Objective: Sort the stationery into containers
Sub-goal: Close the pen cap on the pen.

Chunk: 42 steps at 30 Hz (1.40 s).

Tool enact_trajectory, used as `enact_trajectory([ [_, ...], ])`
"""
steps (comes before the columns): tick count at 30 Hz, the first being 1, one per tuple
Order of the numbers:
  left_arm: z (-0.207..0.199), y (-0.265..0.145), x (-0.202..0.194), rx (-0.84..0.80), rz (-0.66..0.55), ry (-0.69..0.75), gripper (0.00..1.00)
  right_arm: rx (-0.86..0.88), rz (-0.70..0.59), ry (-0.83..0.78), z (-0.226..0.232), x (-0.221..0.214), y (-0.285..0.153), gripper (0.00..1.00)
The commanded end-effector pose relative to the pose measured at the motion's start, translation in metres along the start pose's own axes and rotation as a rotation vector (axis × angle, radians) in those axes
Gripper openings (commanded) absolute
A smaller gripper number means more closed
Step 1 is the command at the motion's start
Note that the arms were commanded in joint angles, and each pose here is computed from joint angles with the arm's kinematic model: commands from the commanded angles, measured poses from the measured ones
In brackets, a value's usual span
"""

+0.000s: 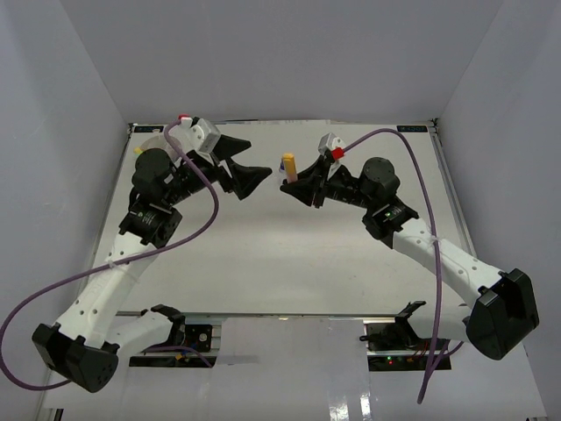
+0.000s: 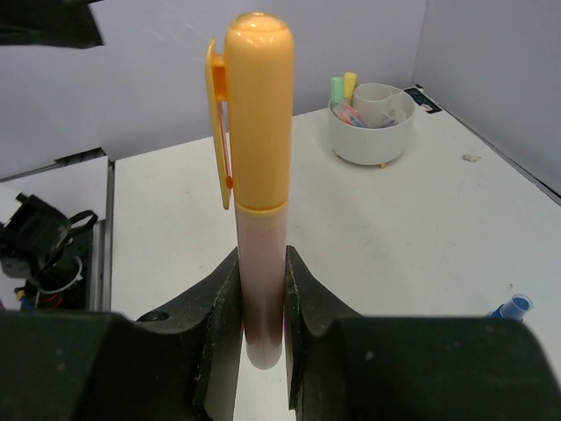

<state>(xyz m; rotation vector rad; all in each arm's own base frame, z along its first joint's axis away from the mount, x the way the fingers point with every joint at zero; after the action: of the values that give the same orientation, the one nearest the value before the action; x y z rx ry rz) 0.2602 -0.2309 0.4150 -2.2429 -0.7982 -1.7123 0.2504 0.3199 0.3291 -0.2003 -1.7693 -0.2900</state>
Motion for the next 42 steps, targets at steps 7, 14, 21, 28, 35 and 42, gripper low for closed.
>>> enact_trajectory([
  [7,-0.021,0.014,-0.008,-0.371,0.159,-0.080,0.98,0.220,0.002,-0.018,0.031,0.004,-0.011,0.08],
  [14,-0.027,0.008,-0.007,-0.472,0.192,-0.080,0.98,0.260,0.013,-0.005,0.034,-0.004,-0.007,0.08],
  [21,-0.029,0.005,-0.007,-0.477,0.193,-0.098,0.97,0.279,0.013,0.009,0.033,-0.008,-0.003,0.08],
  [28,-0.022,0.014,-0.013,-0.411,0.168,-0.134,0.87,0.282,-0.002,0.018,0.032,-0.005,0.000,0.08],
  [35,-0.027,0.027,-0.020,-0.403,0.160,-0.145,0.77,0.293,-0.020,0.026,0.033,0.000,0.003,0.08],
  [42,-0.036,0.032,-0.028,-0.409,0.158,-0.140,0.64,0.305,-0.042,0.031,0.036,0.006,0.001,0.08],
])
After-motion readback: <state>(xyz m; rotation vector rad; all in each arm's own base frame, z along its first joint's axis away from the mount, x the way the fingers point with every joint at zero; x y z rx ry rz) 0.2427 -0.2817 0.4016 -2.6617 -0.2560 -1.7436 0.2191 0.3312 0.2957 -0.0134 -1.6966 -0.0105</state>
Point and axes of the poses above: each gripper's point midway between its finger pads, its own y axis out along the fingers, its own z axis along the line the jaws close on, x = y × z, the point moved 1 cm from there along -y, back along the fingers, and after that the axes turned 15 degrees about -y, right-handed, at the moved point
